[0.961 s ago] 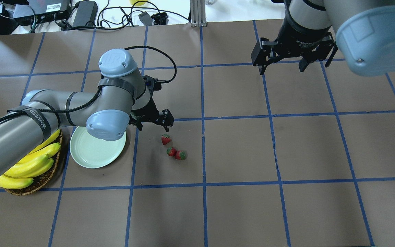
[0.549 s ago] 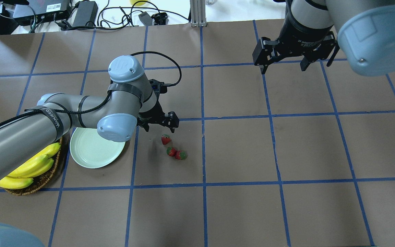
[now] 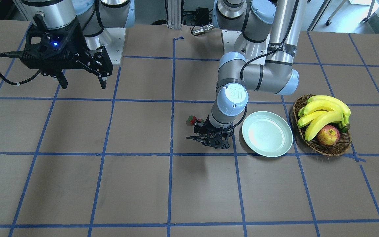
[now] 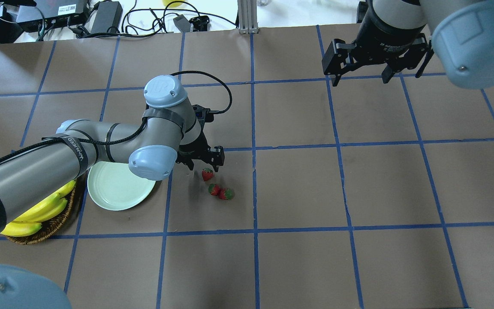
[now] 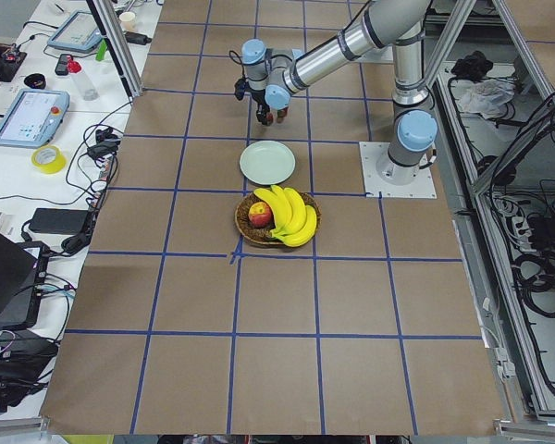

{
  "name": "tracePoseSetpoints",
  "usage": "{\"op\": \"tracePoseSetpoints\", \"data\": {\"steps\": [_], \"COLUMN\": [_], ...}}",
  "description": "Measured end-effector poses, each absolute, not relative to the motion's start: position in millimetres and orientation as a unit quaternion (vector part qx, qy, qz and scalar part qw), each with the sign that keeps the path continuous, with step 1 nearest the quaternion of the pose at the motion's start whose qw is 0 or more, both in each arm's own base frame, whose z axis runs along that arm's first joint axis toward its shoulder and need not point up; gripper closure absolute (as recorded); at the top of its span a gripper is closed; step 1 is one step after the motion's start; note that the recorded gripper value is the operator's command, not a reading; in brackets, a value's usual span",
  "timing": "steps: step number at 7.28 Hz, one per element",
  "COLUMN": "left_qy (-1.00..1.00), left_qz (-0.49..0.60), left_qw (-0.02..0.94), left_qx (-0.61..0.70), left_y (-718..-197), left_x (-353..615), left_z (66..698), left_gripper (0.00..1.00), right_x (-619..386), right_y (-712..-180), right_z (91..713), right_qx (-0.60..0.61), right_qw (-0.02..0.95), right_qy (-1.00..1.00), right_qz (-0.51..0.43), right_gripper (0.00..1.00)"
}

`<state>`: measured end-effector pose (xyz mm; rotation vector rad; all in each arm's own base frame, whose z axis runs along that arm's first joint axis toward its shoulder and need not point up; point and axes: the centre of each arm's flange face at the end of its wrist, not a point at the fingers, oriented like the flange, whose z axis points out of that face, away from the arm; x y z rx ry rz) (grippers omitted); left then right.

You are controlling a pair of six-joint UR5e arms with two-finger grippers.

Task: Collect all strawberries into plate
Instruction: 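Lower the left gripper and grasp one strawberry, then carry the strawberry over the plate and open the left gripper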

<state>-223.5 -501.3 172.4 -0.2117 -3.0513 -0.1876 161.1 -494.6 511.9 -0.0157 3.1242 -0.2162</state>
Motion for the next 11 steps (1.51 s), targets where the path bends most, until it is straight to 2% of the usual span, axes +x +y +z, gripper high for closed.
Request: {"op": "tracePoseSetpoints", "data": {"steps": [3,5,7,9,11], "left_qy": [-0.995,-0.997,-0.997,-0.997,-0.992], "left_qz": [-0.054,-0.038,-0.048,-0.071,-0.106], "left_qw": [0.039,0.022,-0.014,-0.022,-0.047], "left_qx": [-0.072,-0.069,-0.052,-0.024,-0.041], "left_y": [-503,-539,-571,-581,-566], "left_x": [-223,-216,-163,-87,-43], "left_z": [179,233,279,283,258], "left_gripper": [1.00,1.00,1.00,1.00,1.00], "right_x": [159,158,158,159,158], "right_y": [-500,-501,-501,-500,-498], "right_z": [522,523,523,523,523], "right_qx": [-0.002,-0.001,-0.001,-0.002,-0.002], "right_qw": [0.008,0.009,0.009,0.009,0.009], "right_qy": [0.997,0.997,0.997,0.997,0.997], "right_qz": [-0.078,-0.079,-0.079,-0.077,-0.075], "right_gripper": [0.00,0.00,0.00,0.00,0.00]}}
